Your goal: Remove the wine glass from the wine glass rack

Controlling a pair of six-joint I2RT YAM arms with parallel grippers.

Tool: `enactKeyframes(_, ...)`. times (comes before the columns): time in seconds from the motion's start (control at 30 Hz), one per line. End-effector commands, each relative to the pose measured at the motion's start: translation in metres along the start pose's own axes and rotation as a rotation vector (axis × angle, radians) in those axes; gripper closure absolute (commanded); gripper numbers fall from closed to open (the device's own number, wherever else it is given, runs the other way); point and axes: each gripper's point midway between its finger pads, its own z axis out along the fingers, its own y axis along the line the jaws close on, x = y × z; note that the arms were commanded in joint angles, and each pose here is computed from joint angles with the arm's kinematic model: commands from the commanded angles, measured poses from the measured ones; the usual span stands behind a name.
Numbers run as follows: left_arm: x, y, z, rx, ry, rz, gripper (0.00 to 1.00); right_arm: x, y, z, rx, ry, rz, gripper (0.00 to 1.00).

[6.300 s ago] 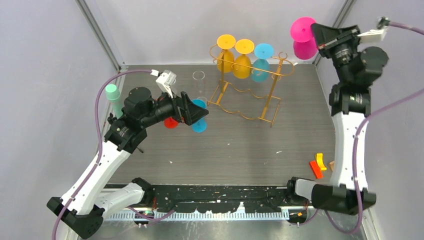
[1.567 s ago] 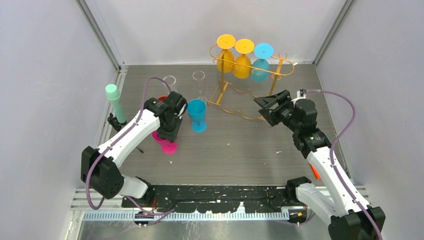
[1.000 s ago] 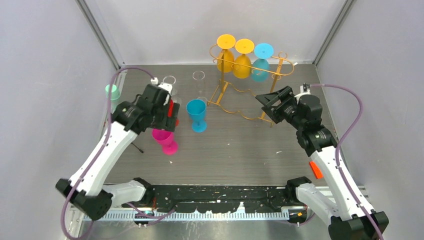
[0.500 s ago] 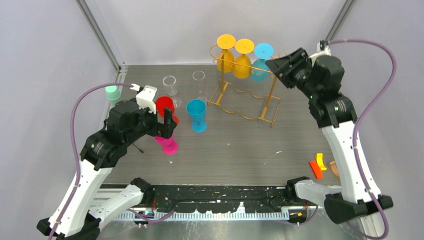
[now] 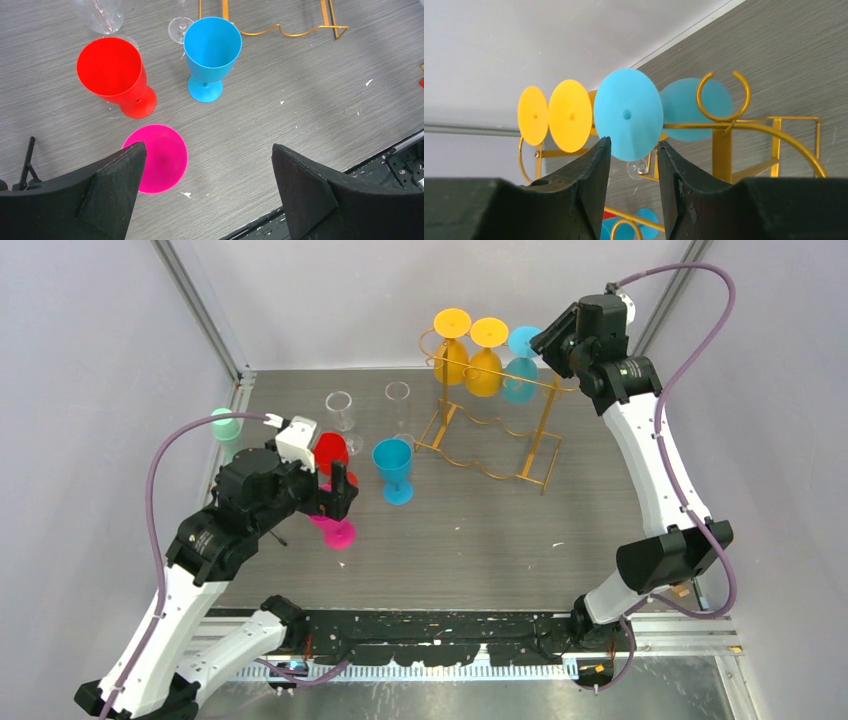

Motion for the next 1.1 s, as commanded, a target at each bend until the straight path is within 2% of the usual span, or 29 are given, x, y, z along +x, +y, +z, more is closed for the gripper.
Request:
enactKeyframes(0.0,-0.022,-0.003,-0.004,0.022,-0.102,0.027,0.0,-0.033,0.011,-0.005,0.004,-0.11,-0.035,0.54)
enactKeyframes(0.4,-0.02,-0.002,-0.004,0.017,-0.1,0.034,0.0,-0.026,0.0,0.022,0.051,-0.099,-0.06,0.51)
enactKeyframes(0.7,-0.021,-0.003,-0.006,0.02,-0.093,0.019,0.0,-0.026,0.013,0.027,-0.066,-0.086,0.003,0.49)
enactKeyframes(0.9,-0.022,-0.003,-0.008,0.022,-0.101,0.017,0.0,-0.021,0.01,0.033,-0.111,-0.053,0.092,0.53)
enactKeyframes(1.07,-0.022,-0.003,-0.01,0.023,-0.102,0.017,0.0,-0.024,0.005,0.034,-0.143,-0.067,0.167,0.63)
